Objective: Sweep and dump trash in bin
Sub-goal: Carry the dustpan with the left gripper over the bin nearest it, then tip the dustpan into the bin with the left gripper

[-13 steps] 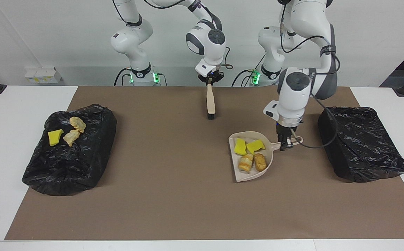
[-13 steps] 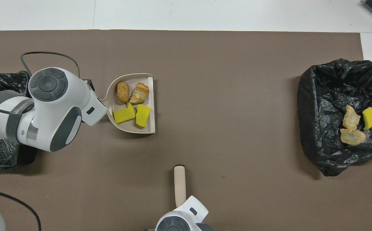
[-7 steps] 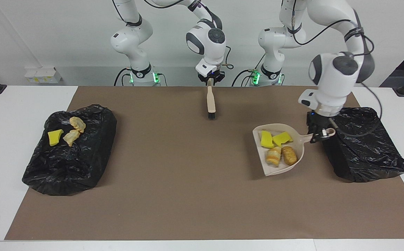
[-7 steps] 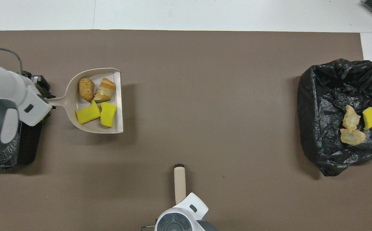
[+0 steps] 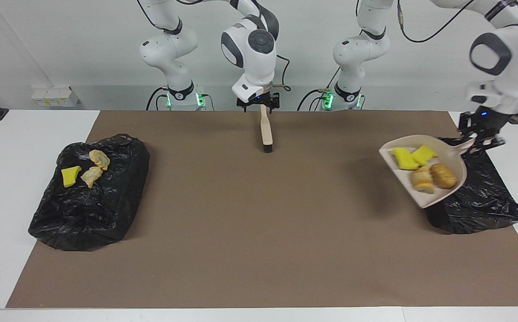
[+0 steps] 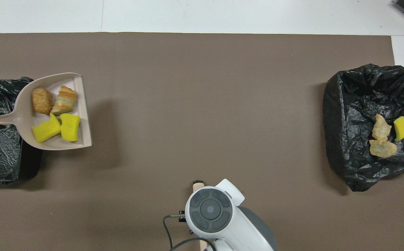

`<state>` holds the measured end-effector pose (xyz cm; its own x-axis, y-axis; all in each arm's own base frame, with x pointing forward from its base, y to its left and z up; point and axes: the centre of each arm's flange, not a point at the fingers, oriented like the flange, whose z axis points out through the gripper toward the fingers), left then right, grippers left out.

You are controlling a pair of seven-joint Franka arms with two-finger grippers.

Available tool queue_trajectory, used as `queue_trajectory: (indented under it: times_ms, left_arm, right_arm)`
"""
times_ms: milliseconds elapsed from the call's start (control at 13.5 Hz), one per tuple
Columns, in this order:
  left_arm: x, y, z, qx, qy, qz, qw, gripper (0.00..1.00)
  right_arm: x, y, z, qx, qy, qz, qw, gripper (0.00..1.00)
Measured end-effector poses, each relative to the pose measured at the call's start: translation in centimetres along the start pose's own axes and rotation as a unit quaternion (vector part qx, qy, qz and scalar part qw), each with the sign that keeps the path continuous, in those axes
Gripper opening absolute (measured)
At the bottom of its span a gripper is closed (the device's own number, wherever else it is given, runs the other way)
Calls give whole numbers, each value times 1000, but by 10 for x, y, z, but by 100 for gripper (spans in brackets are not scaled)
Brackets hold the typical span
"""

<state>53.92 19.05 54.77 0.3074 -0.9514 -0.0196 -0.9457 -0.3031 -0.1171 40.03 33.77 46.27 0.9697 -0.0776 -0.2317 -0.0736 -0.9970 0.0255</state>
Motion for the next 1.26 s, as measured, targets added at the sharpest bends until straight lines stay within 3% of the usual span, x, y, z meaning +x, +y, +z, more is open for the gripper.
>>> queue_trajectory:
  times_ms: [223,520,818,966,1264]
  left_arm:
    - [-77,-2,-21,22,-9,-63,998,31]
    - [-133,-2,-29,43,-42,-98,993,31]
    - [-144,-10,-22,53,-101,-76,991,31]
    - [-149,-14,-15,52,-137,-59,987,31]
    - [-136,-27,0,47,-228,-23,972,31]
  right_arm:
    - [42,52,-58,-10,8,-10,1000,100]
    - [74,129,-132,1,25,-12,1000,100]
    - [104,245,-175,-34,48,-47,997,100]
    - [111,276,-182,-56,57,-33,996,100]
    - [115,320,-202,-48,77,9,996,100]
